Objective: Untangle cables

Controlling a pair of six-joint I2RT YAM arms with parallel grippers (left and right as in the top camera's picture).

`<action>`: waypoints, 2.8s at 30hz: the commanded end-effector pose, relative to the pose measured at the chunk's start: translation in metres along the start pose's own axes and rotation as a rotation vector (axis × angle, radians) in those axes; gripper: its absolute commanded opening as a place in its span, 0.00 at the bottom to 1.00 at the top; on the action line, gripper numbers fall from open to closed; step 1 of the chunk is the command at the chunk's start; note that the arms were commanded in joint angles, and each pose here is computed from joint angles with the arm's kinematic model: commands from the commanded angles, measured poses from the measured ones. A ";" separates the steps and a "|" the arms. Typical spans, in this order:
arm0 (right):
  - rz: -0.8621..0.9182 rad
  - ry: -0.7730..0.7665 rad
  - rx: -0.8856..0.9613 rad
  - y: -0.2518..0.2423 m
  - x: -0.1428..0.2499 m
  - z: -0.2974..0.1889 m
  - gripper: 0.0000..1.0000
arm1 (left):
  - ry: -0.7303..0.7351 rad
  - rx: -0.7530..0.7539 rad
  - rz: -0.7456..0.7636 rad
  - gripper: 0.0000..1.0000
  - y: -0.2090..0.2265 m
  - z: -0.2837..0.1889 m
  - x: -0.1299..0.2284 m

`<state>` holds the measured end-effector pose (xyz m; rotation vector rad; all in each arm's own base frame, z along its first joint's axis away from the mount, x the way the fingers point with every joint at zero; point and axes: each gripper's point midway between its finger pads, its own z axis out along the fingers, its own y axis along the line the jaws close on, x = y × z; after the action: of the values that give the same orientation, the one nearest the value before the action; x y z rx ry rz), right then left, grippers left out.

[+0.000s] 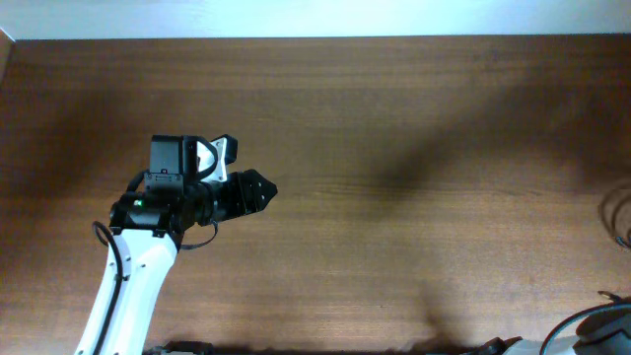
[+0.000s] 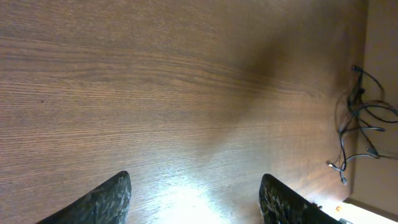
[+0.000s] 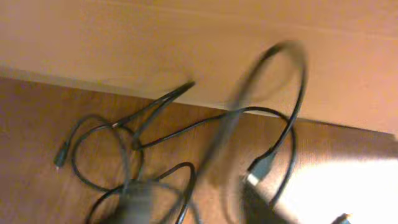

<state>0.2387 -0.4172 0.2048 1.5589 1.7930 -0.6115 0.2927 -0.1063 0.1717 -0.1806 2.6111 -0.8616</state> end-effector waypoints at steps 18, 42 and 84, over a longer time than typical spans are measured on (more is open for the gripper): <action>-0.625 0.218 -1.093 0.189 0.160 -0.340 0.99 | -0.582 0.101 0.316 0.82 -0.081 -0.107 -0.092; -1.098 0.365 -1.003 0.114 0.280 -0.357 0.99 | -0.527 -0.373 0.240 0.99 0.003 -0.153 -0.005; -1.317 0.785 -0.640 0.173 0.448 -0.201 0.99 | -0.874 -0.138 0.174 0.99 -0.053 -0.199 -0.057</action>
<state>0.3468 0.0562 0.0208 -0.0216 3.0905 0.1652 0.2642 -0.0241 0.3295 -0.2437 1.9835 -0.3081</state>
